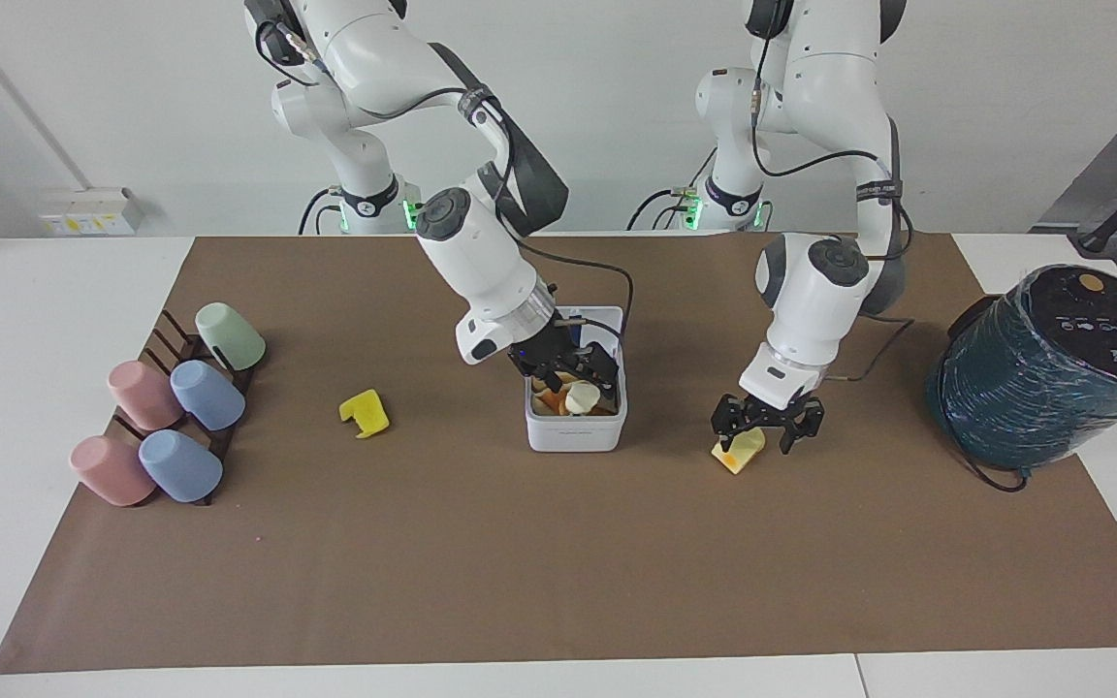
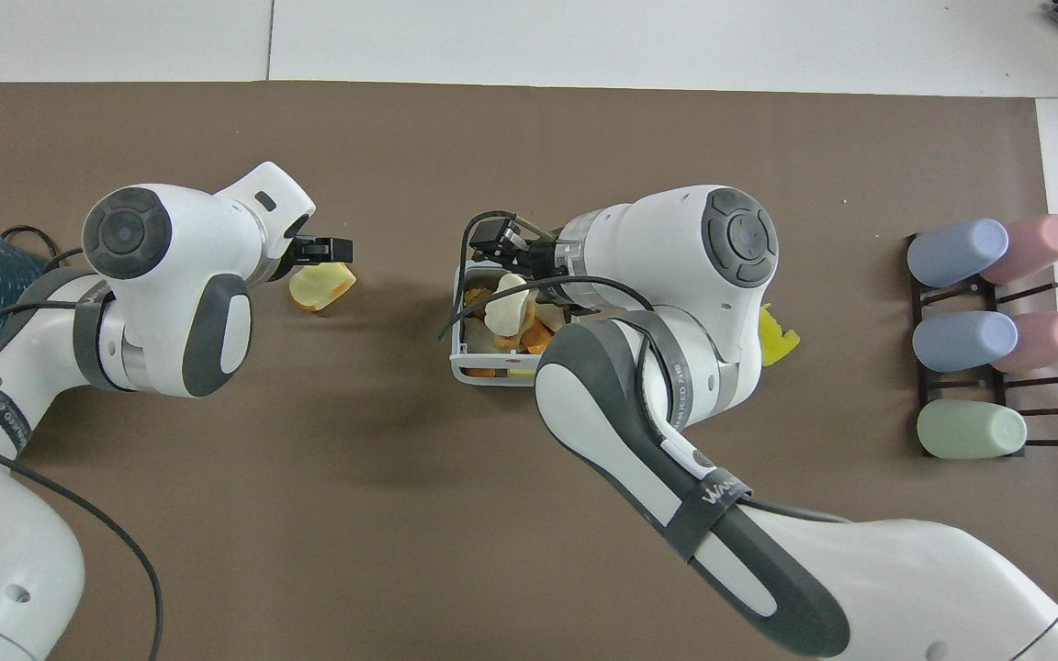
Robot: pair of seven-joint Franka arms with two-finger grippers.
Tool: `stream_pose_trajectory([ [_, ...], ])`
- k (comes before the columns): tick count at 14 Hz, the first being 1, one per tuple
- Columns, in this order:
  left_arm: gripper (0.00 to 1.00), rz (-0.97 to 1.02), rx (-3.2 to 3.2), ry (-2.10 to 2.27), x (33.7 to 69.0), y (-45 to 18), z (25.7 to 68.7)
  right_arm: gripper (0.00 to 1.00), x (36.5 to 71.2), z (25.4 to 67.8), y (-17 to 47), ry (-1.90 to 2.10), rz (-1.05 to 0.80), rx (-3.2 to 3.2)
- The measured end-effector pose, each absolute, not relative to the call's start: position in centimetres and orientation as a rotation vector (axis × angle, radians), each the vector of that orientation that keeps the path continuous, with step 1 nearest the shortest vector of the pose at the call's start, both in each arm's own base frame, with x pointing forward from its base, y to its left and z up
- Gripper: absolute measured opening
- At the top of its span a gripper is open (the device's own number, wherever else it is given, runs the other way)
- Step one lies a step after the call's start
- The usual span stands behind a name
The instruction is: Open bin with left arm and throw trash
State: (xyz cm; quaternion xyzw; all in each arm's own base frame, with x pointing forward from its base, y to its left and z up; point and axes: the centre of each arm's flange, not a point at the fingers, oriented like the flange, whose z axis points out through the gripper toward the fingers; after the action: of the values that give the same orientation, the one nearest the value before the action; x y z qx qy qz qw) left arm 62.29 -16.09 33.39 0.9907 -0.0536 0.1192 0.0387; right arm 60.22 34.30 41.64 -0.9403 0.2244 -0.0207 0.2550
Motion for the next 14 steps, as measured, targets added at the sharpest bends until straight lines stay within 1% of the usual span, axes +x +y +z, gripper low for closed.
stream_pose_trajectory([
  [3,1.00,0.361,3.039,-0.185,62.3,-16.1,33.2,1.00,61.1,44.2,32.0,0.585,-0.166,-2.593],
  [5,1.00,0.347,3.045,-0.212,62.0,-16.4,32.8,1.00,62.4,45.8,27.6,0.554,-0.277,-2.697],
  [7,1.00,0.325,3.068,-0.264,61.4,-16.6,32.0,1.00,64.1,45.5,21.8,0.462,-0.352,-2.823],
  [8,1.00,0.312,3.077,-0.283,61.1,-16.7,31.5,1.00,64.5,44.3,18.8,0.377,-0.353,-2.878],
  [10,1.00,0.297,3.081,-0.299,60.7,-16.9,31.0,1.00,64.2,40.2,12.7,0.120,-0.294,-2.979],
  [12,1.00,0.292,3.083,-0.305,60.6,-16.9,30.8,1.00,63.0,36.7,7.9,-0.139,-0.215,-3.026],
  [14,1.00,0.283,3.084,-0.309,60.4,-17.0,30.5,1.00,61.3,33.9,5.2,-0.283,-0.132,-3.036],
])
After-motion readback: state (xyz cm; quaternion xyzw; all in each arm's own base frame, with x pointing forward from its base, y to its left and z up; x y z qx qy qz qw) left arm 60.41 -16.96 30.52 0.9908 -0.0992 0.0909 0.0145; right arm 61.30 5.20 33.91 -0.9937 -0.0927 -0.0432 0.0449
